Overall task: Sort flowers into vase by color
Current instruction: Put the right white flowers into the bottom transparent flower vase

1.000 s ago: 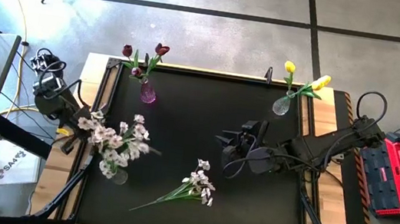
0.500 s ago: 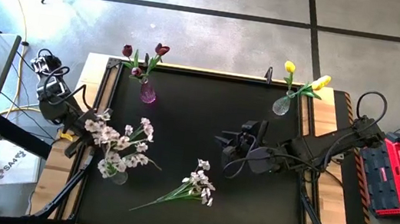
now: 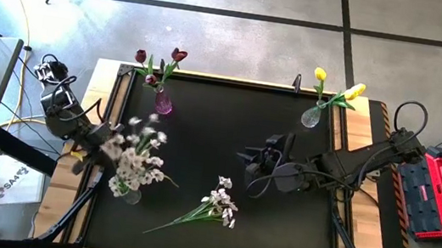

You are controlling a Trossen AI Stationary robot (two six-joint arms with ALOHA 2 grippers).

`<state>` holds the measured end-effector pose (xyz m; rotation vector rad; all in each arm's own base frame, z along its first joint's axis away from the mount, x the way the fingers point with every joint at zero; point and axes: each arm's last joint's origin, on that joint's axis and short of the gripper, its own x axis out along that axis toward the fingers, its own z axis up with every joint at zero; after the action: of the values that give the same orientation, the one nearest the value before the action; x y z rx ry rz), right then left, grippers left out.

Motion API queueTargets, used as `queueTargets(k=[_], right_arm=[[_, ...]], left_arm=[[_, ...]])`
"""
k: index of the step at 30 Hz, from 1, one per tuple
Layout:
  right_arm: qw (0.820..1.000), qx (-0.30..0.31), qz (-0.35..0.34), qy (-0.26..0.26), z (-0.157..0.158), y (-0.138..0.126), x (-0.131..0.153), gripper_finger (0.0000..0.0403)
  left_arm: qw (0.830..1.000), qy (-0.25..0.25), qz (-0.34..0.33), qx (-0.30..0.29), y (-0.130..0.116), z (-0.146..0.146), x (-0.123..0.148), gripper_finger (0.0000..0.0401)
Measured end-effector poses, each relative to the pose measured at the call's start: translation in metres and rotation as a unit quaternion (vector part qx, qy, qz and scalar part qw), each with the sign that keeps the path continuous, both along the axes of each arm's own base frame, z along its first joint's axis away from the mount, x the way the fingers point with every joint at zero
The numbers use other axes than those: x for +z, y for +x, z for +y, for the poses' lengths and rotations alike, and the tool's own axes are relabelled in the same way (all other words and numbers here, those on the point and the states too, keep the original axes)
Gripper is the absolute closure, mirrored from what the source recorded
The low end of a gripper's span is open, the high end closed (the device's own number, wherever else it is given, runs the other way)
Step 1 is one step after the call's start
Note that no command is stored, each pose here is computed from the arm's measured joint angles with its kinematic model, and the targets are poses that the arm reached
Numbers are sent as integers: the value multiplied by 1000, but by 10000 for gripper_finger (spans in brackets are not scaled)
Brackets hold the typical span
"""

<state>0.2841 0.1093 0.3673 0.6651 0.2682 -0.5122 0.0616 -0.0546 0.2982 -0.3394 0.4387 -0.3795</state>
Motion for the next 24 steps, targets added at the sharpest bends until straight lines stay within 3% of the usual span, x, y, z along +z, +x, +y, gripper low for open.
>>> queueTargets(k=[8, 24], right_arm=[[1000, 11, 4, 6, 1, 0, 0, 236], [999, 39, 12, 23, 4, -1, -1, 236]], left_arm=[[1000, -24, 6, -13, -1, -1, 2, 270], [993, -112, -30, -6, -19, 20, 43, 239]])
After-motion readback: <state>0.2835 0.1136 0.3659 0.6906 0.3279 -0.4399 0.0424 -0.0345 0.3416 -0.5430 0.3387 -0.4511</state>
